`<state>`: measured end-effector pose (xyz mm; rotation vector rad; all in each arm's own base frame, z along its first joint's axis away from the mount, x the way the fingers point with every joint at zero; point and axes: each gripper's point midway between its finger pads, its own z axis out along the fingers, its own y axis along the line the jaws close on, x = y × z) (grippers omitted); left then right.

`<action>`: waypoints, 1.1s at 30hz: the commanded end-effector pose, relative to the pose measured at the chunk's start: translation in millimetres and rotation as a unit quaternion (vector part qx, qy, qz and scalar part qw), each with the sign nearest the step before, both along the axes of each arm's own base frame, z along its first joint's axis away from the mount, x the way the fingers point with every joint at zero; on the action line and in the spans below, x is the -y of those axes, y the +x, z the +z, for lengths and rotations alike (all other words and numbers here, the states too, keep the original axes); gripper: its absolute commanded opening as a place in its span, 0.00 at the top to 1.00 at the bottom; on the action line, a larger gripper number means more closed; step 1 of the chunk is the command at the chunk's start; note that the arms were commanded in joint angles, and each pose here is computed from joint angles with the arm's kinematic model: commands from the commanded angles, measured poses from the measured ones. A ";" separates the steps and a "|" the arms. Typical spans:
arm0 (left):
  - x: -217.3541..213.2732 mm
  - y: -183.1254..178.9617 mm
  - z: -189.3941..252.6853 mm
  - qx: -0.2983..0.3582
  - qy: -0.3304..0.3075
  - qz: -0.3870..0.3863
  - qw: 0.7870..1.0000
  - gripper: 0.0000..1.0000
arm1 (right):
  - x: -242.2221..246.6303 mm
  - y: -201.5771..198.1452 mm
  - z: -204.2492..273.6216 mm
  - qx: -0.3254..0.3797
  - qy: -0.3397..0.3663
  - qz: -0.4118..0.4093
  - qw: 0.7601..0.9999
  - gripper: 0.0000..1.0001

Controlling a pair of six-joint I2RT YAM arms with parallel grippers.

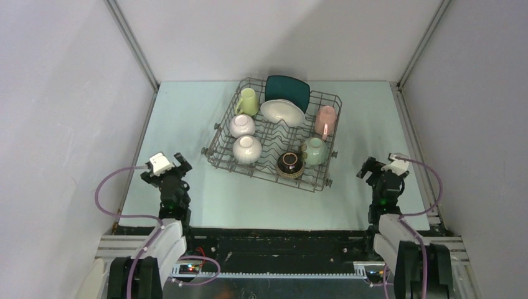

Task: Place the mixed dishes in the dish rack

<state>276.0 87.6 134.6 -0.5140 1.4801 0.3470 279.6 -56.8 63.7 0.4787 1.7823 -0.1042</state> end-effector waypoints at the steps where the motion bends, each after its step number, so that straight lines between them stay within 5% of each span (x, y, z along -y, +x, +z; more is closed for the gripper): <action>1: 0.0 11.9 18.1 0.025 0.005 -0.019 0.999 0.00 | -27.1 40.6 77.9 0.149 -0.040 0.113 0.982 0.02; 14: 15.3 53.4 12.9 0.034 0.015 -0.105 0.994 0.10 | -40.0 83.6 42.9 0.061 -0.093 0.103 0.988 0.00; 17: 37.9 64.8 6.3 0.010 0.036 -0.177 0.983 0.01 | -39.1 82.0 45.9 0.069 -0.101 0.091 0.988 0.00; 33: 38.6 78.0 1.0 -0.026 0.038 -0.173 0.984 0.00 | -38.0 86.4 42.3 0.059 -0.081 0.112 0.989 0.01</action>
